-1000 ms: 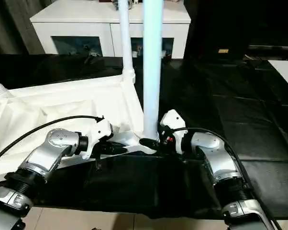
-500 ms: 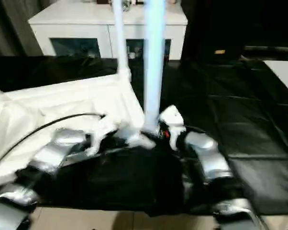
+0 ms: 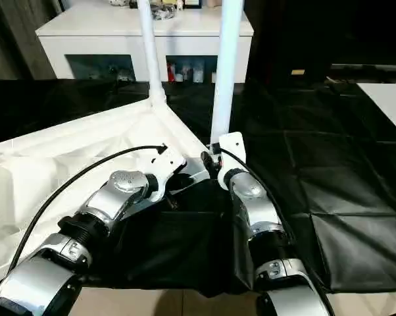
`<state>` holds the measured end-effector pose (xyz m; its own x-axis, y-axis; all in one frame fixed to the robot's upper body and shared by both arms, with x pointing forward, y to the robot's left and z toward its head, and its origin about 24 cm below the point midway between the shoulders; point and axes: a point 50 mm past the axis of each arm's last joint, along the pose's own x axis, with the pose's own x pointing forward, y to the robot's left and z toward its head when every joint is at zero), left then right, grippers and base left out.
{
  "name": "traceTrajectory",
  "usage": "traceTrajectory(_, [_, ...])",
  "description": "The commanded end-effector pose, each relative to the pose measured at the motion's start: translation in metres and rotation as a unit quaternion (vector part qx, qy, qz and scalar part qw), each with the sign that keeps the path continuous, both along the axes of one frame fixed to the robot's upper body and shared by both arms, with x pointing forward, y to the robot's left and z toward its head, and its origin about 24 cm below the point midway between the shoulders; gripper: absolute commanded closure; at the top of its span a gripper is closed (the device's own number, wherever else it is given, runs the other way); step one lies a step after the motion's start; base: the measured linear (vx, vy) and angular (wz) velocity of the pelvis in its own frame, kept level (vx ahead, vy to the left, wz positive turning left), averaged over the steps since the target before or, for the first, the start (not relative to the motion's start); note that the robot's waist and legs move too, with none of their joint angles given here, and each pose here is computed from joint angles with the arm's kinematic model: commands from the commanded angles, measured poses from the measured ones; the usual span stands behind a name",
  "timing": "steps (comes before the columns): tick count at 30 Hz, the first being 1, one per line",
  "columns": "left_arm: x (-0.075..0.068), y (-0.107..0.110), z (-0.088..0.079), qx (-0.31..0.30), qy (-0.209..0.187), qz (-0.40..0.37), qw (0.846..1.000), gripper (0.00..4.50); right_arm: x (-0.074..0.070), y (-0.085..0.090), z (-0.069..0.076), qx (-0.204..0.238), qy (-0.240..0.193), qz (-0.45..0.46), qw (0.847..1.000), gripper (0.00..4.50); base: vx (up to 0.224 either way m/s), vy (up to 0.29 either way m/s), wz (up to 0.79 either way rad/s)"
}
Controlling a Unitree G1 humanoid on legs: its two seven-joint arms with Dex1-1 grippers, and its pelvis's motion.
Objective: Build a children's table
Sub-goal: Rotate leg to tighten
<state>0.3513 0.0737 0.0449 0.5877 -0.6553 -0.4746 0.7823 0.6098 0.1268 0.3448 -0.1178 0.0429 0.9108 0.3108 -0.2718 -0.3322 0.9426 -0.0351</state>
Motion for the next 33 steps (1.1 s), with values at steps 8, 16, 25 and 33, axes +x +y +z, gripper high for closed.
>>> traceTrajectory(8, [-0.004,0.025,-0.003,-0.016,-0.007,0.002,1.000,4.50,-0.003,-0.034,0.003,-0.008,0.011,0.101,0.995,0.72,0.000,0.000,0.00])
traceTrajectory(16, [-0.034,0.023,-0.003,-0.035,0.032,-0.177,0.983,4.50,-0.030,-0.044,0.021,-0.014,-0.013,0.315,0.949,0.72,0.000,0.000,0.00])
traceTrajectory(25, [-0.046,0.026,-0.002,-0.031,0.055,-0.227,0.972,4.50,-0.034,-0.034,0.019,-0.053,-0.010,0.365,0.929,0.72,0.000,0.000,0.00])
traceTrajectory(33, [-0.046,0.031,0.000,-0.028,0.054,-0.222,0.973,4.50,-0.036,-0.036,0.015,-0.065,0.008,0.387,0.920,1.23,0.000,0.000,0.00])
